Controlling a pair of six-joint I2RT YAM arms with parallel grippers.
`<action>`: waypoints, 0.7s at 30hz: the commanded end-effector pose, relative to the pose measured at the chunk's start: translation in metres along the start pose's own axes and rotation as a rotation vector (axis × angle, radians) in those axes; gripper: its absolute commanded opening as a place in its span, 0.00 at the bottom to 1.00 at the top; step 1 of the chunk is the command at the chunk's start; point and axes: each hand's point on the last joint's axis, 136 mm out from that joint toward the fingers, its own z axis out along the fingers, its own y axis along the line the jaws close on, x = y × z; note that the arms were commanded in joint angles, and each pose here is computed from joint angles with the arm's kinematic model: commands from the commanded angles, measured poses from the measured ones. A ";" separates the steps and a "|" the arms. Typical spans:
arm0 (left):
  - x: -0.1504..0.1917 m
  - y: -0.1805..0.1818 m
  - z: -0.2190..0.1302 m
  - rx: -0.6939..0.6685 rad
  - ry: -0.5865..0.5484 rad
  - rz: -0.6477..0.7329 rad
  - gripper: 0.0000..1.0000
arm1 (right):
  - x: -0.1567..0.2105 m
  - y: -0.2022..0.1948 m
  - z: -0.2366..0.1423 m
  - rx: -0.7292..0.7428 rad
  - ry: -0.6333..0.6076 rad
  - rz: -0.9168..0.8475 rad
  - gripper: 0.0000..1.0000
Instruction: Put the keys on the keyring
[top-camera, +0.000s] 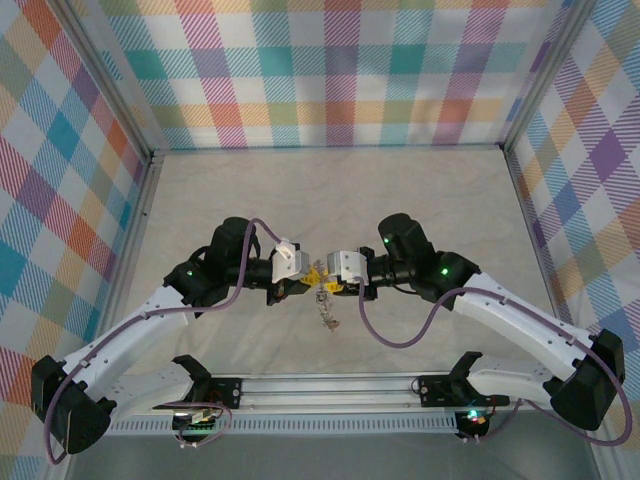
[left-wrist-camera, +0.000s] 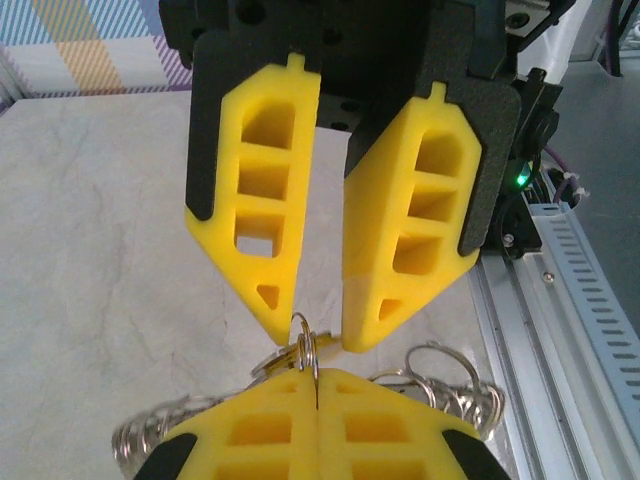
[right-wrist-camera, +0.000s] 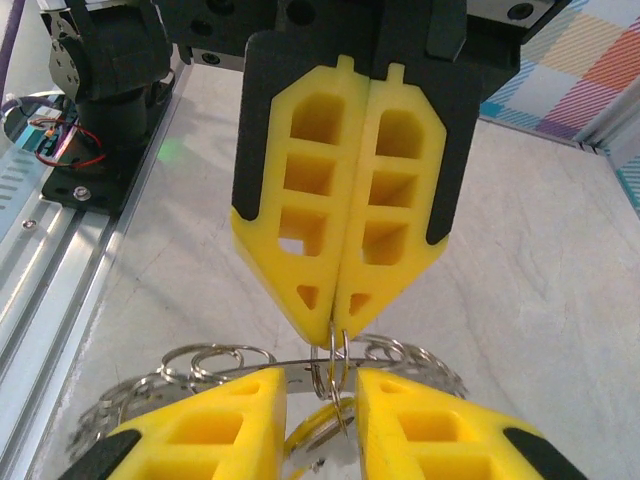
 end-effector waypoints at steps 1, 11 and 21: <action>-0.019 -0.006 -0.005 0.018 -0.075 0.056 0.00 | 0.007 0.008 0.002 -0.042 0.004 0.000 0.21; -0.019 -0.005 -0.005 0.010 -0.080 0.046 0.00 | 0.014 0.014 -0.003 -0.037 0.024 -0.049 0.21; -0.025 -0.004 -0.002 0.025 -0.111 0.022 0.00 | 0.007 0.009 -0.002 0.001 -0.008 -0.099 0.11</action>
